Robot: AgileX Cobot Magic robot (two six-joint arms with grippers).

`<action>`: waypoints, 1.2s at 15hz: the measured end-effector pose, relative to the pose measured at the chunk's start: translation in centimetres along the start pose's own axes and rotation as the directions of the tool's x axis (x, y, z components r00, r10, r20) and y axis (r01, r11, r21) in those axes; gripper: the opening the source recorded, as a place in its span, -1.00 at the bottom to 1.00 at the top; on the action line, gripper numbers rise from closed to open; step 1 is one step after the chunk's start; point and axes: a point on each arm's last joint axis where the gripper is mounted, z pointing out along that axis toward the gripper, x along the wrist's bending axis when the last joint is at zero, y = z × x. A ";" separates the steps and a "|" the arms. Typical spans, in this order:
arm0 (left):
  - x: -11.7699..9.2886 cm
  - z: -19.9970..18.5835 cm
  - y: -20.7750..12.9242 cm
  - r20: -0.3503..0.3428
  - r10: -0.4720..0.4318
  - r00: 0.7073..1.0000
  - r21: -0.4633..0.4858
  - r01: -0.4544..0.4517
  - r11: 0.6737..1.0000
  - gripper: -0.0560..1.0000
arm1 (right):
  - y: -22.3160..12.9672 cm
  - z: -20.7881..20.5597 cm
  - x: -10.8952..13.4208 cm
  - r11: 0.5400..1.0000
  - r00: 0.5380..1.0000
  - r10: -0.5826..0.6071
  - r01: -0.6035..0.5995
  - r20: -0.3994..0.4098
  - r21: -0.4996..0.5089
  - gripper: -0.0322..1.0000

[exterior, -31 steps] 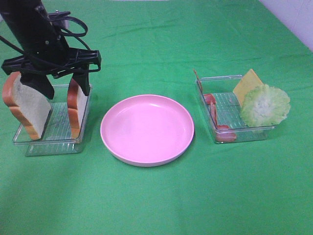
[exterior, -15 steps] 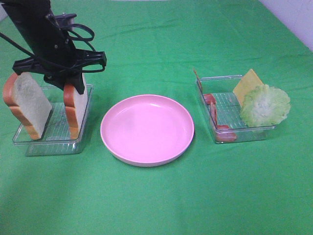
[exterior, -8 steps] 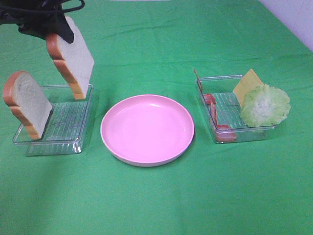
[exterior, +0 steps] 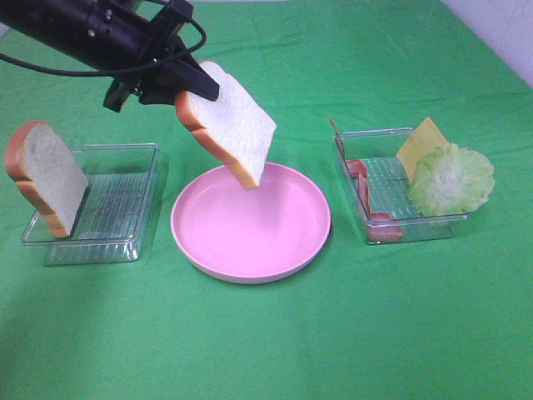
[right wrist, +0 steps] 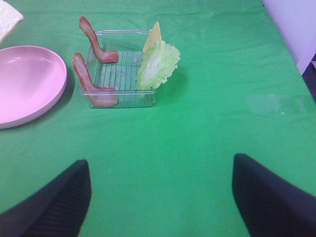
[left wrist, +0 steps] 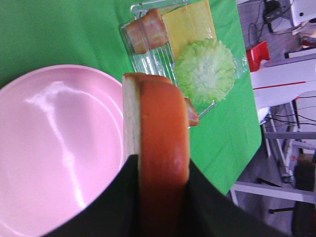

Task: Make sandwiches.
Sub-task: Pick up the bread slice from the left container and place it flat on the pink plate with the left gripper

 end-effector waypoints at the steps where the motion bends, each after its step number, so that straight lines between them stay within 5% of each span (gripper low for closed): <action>1: 0.8 0.8 0.0 0.017 -0.019 1.000 0.010 0.019 1.000 -0.49 | 0.0 0.0 0.0 1.000 1.000 0.000 0.000 0.000 0.000 0.52; 7: 3.9 4.1 -0.8 0.023 -0.095 0.995 0.089 0.093 0.992 -0.49 | 0.0 0.0 0.0 1.000 1.000 0.000 0.000 0.000 0.000 0.52; 18: 4.3 8.5 -2.0 -0.028 -0.092 0.995 0.073 0.094 0.993 -0.49 | 0.0 0.0 0.0 1.000 1.000 0.000 0.000 0.000 0.000 0.52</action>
